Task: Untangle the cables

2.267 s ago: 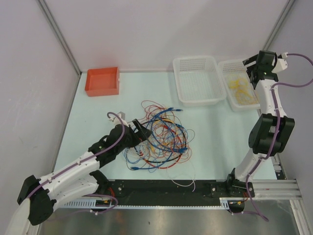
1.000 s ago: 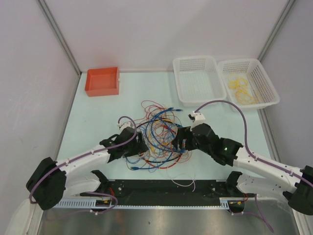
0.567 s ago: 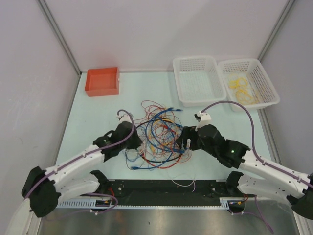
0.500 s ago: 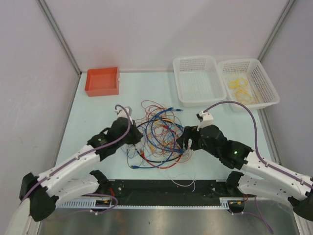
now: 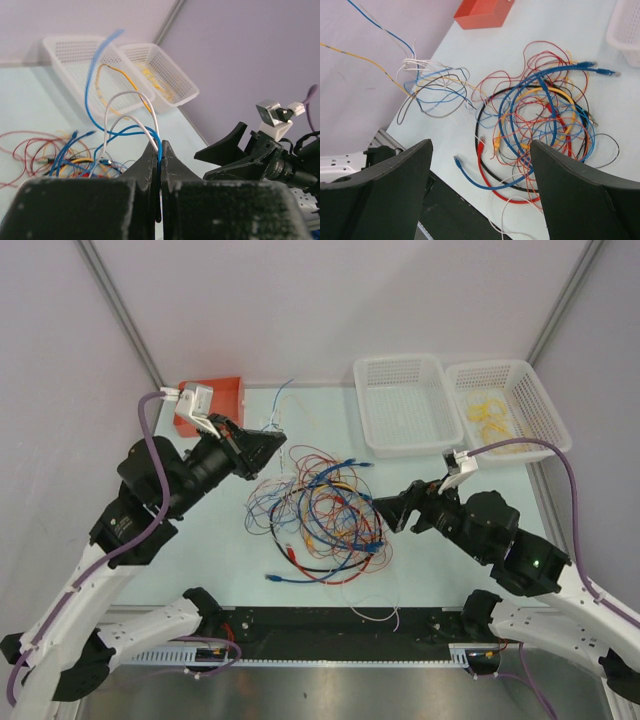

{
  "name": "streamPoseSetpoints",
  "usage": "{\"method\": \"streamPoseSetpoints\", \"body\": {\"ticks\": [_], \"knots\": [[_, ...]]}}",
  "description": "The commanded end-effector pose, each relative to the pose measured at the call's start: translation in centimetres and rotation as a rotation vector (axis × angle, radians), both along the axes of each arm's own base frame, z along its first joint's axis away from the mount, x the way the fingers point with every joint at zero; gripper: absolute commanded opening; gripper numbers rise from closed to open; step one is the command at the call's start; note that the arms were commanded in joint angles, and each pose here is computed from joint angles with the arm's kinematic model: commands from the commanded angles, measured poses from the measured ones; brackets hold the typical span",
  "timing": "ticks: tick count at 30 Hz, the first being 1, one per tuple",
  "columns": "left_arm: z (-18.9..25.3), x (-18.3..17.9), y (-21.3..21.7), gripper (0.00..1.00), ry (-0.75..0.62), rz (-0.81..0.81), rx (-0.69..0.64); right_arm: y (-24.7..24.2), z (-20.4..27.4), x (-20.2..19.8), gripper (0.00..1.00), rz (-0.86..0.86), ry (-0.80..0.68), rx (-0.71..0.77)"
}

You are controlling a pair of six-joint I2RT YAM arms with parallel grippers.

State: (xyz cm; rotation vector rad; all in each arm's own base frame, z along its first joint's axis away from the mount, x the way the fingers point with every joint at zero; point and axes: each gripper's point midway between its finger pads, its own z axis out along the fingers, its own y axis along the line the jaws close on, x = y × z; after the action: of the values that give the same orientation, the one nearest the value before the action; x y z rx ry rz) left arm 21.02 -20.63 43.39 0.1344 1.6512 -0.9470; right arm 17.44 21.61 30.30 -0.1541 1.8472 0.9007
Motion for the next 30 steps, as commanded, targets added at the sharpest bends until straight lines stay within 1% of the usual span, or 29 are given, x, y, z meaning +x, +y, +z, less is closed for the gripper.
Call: {"method": "streamPoseSetpoints", "body": {"ticks": [1, 7, 9, 12, 16, 17, 19, 20, 23, 25, 27, 28, 30], "knots": [[3.2, -1.3, -1.2, 0.0, -0.091, -0.115, 0.003, 0.3, 3.1, -0.1, 0.84, 0.034, -0.083, 0.034], [1.5, -1.3, -2.5, 0.0, -0.06, -0.169, 0.013, 2.1, 5.3, -0.6, 0.82, 0.106, -0.124, 0.115], [2.0, -1.4, -2.8, 0.0, -0.073, -0.183, -0.002, 2.8, 6.7, -0.8, 0.8, 0.14, -0.155, 0.16], [3.0, -1.8, -3.6, 0.0, -0.098, -0.236, -0.022, 3.6, 7.8, -0.9, 0.78, 0.171, -0.186, 0.184], [3.8, -2.5, -5.1, 0.0, -0.132, -0.334, -0.034, 4.5, 7.8, -0.5, 0.78, 0.181, -0.191, 0.179], [4.2, -3.2, -5.7, 0.0, -0.153, -0.387, -0.043, 4.6, 7.8, -0.2, 0.77, 0.174, -0.191, 0.177], [3.6, -3.5, -6.3, 0.0, -0.153, -0.432, -0.043, 4.7, 8.0, -0.1, 0.77, 0.173, -0.199, 0.184], [3.9, -4.0, -6.5, 0.0, -0.175, -0.46, -0.054, 4.8, 8.2, -0.2, 0.76, 0.179, -0.203, 0.189], [2.9, -4.0, -6.8, 0.0, -0.162, -0.472, -0.057, 4.8, 9.1, -0.4, 0.73, 0.192, -0.228, 0.214], [2.2, -3.5, -6.9, 0.0, -0.137, -0.458, -0.052, 4.9, 9.9, -0.8, 0.7, 0.211, -0.249, 0.237], [1.7, -3.2, -7.1, 0.0, -0.113, -0.451, -0.049, 5.3, 10.2, -1.3, 0.65, 0.243, -0.255, 0.253], [1.5, -3.1, -7.1, 0.0, -0.108, -0.451, -0.051, 5.7, 11.0, -1.9, 0.64, 0.285, -0.275, 0.277], [1.1, -2.9, -7.4, 0.0, -0.093, -0.452, -0.054, 6.6, 10.6, -1.9, 0.62, 0.314, -0.268, 0.271]]}}
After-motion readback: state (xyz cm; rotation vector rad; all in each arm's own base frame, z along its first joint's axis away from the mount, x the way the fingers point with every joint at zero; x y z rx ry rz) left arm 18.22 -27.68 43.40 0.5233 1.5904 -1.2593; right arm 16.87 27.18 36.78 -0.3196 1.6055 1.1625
